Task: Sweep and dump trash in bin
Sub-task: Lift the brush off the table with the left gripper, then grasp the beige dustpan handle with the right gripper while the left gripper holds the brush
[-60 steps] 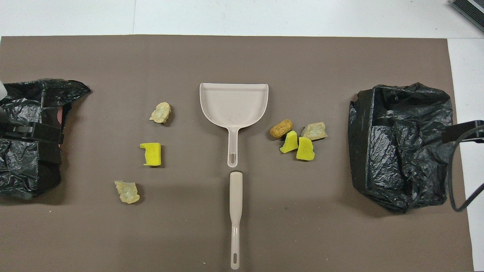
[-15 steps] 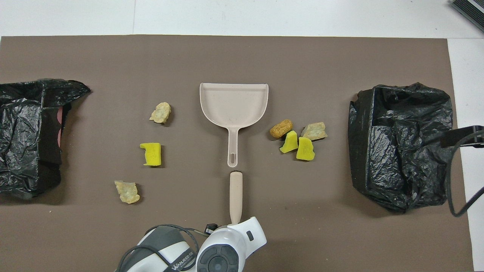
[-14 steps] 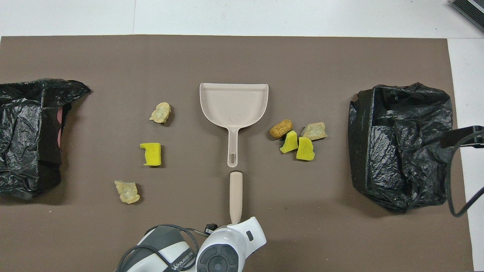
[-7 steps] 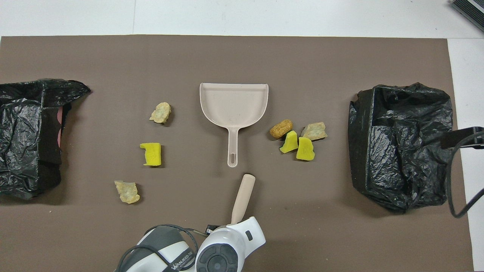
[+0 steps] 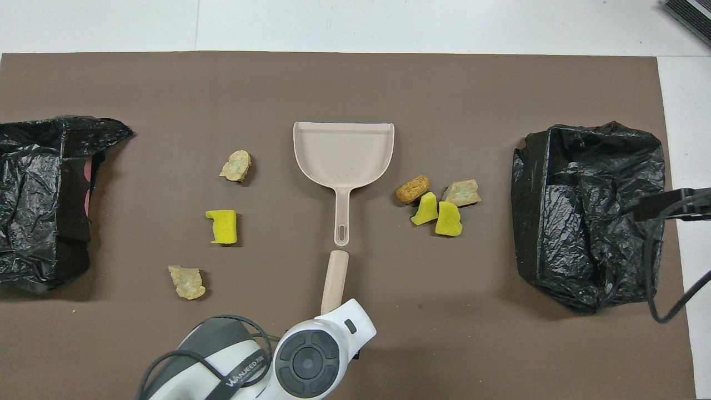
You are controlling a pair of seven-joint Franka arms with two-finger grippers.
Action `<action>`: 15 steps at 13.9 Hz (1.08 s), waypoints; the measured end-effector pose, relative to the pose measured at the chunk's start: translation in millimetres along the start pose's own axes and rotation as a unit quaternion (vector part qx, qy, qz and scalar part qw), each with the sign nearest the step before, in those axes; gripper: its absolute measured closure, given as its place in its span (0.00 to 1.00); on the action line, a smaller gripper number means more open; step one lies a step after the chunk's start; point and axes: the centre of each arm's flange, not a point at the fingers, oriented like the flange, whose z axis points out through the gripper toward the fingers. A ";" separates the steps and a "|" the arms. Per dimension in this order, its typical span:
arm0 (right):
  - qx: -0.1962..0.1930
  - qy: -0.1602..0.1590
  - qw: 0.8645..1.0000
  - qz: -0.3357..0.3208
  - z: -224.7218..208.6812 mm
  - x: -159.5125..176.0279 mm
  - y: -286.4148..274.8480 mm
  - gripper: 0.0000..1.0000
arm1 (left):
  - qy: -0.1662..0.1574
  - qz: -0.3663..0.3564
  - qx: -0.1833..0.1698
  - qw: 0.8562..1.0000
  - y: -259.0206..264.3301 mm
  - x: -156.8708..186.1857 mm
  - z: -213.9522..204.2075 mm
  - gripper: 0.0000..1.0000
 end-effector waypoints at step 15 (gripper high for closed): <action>0.027 0.025 0.993 0.110 233.4 94.7 -309.8 0.00 | -0.055 -0.255 0.074 0.962 -227.4 59.4 -56.0 0.74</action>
